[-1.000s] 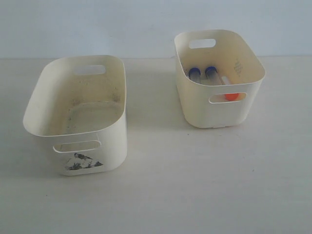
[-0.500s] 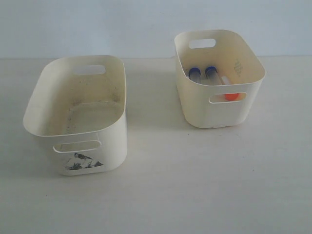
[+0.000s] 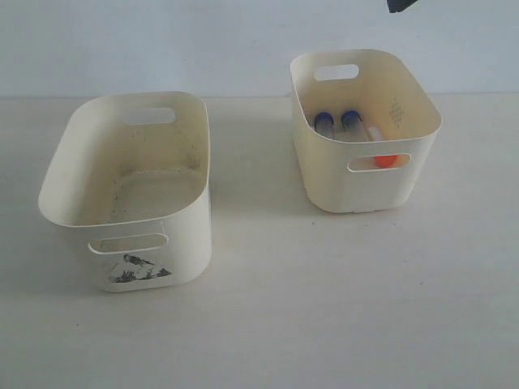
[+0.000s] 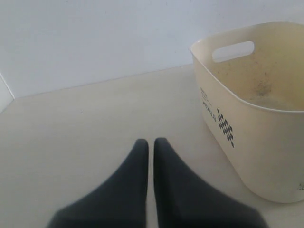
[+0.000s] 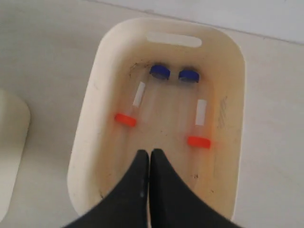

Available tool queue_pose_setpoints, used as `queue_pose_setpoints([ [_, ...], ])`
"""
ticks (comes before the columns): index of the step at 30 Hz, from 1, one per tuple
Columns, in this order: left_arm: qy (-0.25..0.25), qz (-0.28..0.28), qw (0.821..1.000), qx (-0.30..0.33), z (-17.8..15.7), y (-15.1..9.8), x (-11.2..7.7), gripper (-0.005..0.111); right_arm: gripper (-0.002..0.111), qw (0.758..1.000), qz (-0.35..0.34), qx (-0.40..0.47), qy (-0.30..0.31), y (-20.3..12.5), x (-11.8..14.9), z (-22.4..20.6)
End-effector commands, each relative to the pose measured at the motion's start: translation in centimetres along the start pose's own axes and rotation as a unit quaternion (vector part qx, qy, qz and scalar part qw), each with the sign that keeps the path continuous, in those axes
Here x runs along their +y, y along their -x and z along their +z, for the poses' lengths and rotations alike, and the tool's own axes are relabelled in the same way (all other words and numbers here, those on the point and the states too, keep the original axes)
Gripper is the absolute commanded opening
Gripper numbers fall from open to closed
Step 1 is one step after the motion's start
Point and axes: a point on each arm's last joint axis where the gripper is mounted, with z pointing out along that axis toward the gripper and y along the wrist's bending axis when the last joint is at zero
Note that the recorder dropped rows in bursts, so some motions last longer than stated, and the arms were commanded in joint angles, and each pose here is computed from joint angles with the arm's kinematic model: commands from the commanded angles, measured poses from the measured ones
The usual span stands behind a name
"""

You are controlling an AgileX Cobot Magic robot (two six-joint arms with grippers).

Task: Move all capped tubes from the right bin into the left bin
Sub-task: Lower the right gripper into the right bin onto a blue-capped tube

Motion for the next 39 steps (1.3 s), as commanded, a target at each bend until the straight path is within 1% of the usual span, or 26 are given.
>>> queue_pose_setpoints([
  [1, -0.001, -0.008, 1.0, -0.005, 0.0, 0.2, 0.0, 0.004, 0.0, 1.0, 0.01, 0.017, 0.021, 2.1, 0.2, 3.5],
  [3, -0.001, -0.008, 1.0, -0.005, 0.0, 0.2, 0.0, 0.004, 0.0, 0.999, 0.032, 0.031, 0.019, 2.2, -0.1, 5.6],
  [8, -0.001, -0.008, 1.0, -0.005, 0.0, 0.2, 0.0, 0.004, 0.0, 0.997, 0.036, 0.069, 0.016, 1.5, -0.4, 9.5],
  [15, -0.001, -0.008, 1.0, -0.005, 0.0, 0.2, 0.0, 0.004, 0.0, 0.993, 0.039, 0.108, 0.013, 0.4, -0.9, 13.4],
  [17, -0.001, -0.008, 1.0, -0.005, 0.0, 0.2, 0.0, 0.004, 0.0, 0.991, 0.057, 0.12, 0.009, 0.0, -1.0, 14.4],
  [21, -0.001, -0.008, 1.0, -0.005, 0.0, 0.2, 0.0, 0.004, 0.0, 0.987, 0.091, 0.132, 0.003, -0.4, -1.1, 15.6],
  [27, -0.001, -0.008, 1.0, -0.005, 0.0, 0.2, 0.0, 0.004, 0.0, 0.984, 0.093, 0.153, 0.001, -1.2, -1.3, 17.6],
  [34, -0.001, -0.008, 1.0, -0.005, 0.0, 0.2, 0.0, 0.004, 0.0, 0.985, 0.094, 0.143, 0.001, -1.2, -1.4, 18.4],
  [39, -0.001, -0.008, 1.0, -0.005, 0.0, 0.2, 0.0, 0.004, 0.0, 0.984, 0.096, 0.152, 0.0, -1.7, -1.5, 19.7],
])
